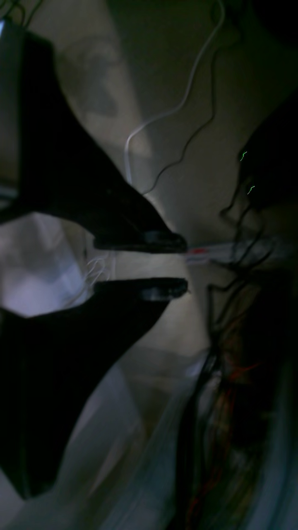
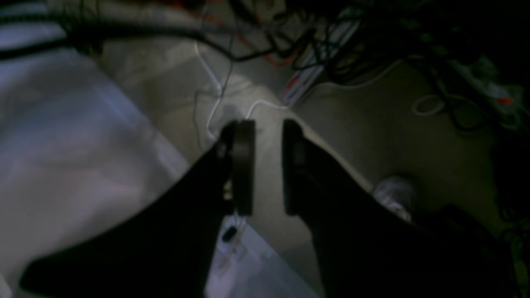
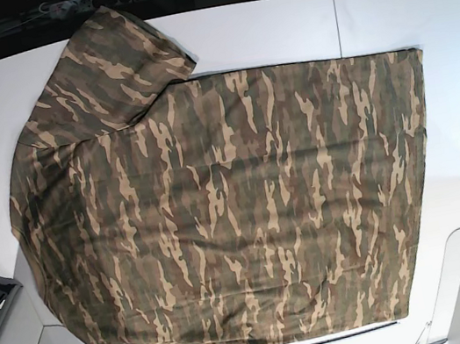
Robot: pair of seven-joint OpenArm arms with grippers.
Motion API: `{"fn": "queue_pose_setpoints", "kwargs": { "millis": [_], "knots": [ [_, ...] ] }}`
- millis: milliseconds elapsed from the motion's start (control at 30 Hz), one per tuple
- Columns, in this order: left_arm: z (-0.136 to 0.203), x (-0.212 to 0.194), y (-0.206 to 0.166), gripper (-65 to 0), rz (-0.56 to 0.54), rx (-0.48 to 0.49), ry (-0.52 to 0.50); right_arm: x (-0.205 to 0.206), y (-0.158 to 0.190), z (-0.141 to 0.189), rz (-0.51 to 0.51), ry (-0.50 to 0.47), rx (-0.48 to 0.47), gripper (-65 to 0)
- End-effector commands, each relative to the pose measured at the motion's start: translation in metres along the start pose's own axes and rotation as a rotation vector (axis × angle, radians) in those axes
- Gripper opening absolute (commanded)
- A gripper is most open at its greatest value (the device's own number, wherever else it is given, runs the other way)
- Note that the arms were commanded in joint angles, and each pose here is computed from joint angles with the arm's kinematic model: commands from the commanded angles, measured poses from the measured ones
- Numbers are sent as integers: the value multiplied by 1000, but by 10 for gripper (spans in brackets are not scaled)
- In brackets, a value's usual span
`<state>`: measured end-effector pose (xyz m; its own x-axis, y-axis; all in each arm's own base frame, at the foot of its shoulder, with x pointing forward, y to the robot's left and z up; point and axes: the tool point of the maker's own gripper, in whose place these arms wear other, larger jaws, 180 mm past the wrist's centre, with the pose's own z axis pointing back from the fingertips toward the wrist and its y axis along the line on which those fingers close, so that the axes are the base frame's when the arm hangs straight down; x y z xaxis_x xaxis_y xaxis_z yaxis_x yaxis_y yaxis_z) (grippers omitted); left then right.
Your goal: Fold the T-shirt properly
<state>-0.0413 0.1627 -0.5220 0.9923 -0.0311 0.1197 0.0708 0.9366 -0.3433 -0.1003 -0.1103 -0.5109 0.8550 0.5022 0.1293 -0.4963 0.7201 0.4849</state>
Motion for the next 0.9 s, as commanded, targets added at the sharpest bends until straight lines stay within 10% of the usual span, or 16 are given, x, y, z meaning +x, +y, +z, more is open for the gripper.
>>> {"fn": "queue_pose_setpoints", "kwargs": {
  "millis": [0, 533, 867],
  "knots": [
    [12, -1, 2, -510, 0, 5, -14, 4, 2, 9, -14, -22, 7, -529],
    [146, 110, 37, -510, -13, 176, -387, 102, 2, 97, -129, -258, 64, -531],
    [192, 153, 31, -509, -37, 185, -568, 170, -45, 166, -127, -539, -154, -530]
  ]
}}
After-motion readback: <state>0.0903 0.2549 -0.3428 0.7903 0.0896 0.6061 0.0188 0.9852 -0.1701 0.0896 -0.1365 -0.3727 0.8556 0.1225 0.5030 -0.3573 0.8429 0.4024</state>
